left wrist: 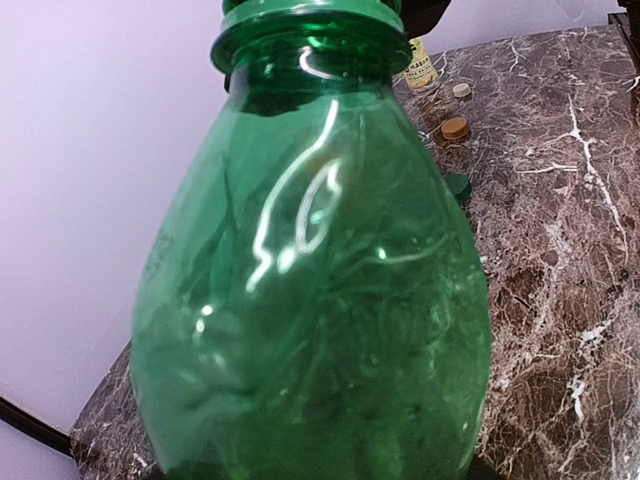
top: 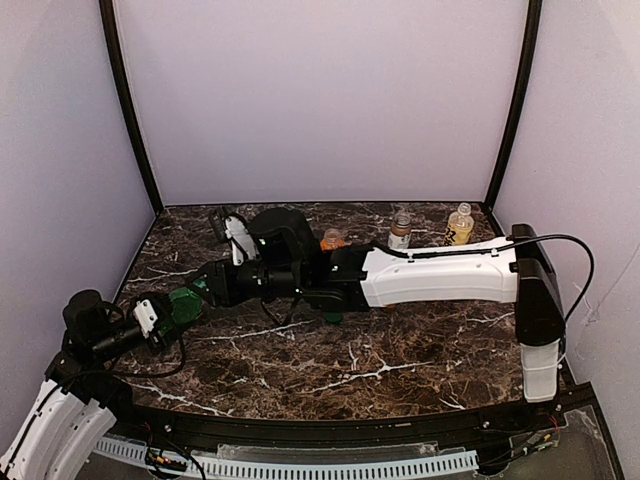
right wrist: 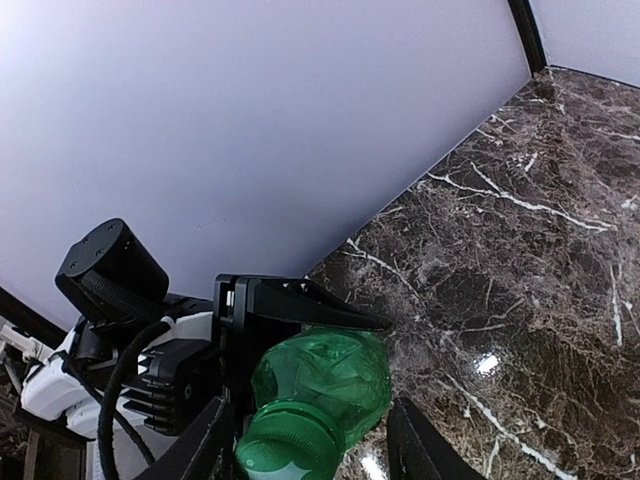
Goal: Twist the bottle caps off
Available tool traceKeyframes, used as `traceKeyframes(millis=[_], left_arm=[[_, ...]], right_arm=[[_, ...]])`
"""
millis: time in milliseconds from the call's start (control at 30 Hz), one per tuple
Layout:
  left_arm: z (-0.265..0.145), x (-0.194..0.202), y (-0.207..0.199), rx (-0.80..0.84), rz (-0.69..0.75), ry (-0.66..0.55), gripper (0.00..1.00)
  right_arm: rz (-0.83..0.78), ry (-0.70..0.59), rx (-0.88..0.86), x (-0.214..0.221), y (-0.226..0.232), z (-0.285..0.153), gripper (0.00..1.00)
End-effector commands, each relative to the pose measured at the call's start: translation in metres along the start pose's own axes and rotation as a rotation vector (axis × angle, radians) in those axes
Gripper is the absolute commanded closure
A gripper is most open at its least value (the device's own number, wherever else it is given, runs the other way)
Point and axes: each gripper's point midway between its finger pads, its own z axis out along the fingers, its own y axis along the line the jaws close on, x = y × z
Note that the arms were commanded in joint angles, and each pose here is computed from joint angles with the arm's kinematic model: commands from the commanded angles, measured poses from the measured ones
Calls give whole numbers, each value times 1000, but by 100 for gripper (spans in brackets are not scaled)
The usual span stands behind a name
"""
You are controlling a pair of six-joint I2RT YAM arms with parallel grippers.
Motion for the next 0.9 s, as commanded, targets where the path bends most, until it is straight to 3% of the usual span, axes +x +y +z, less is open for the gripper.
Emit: traceKeyframes(millis=[0,133,267,400,633,733,867], left_arm=[[-1,-2,2,-12,18,-10,88],[-1,-1,3,-15,17,-8,88],[-1,-1,3,-13,16,-8,88],[-1,-2,4,-19,13,-6,88],[-1,-3,3,-14,11,-11,88],[-1,-4,3,-10,1,-16,88],[-2,-8,-10,57,-24,-43,88]], right_arm=[[6,-29,-14,-3,9,4,51],[-10,-11,-5,4,11,3,52],[-33,-4,14,9,8,3,62],[-51,1,26,11,5,3,65],[-131,-5,20,9,9,-1,100],[-267,14,-93,13,28,-4,100],[-559,93,-366,33,72,-14,100]])
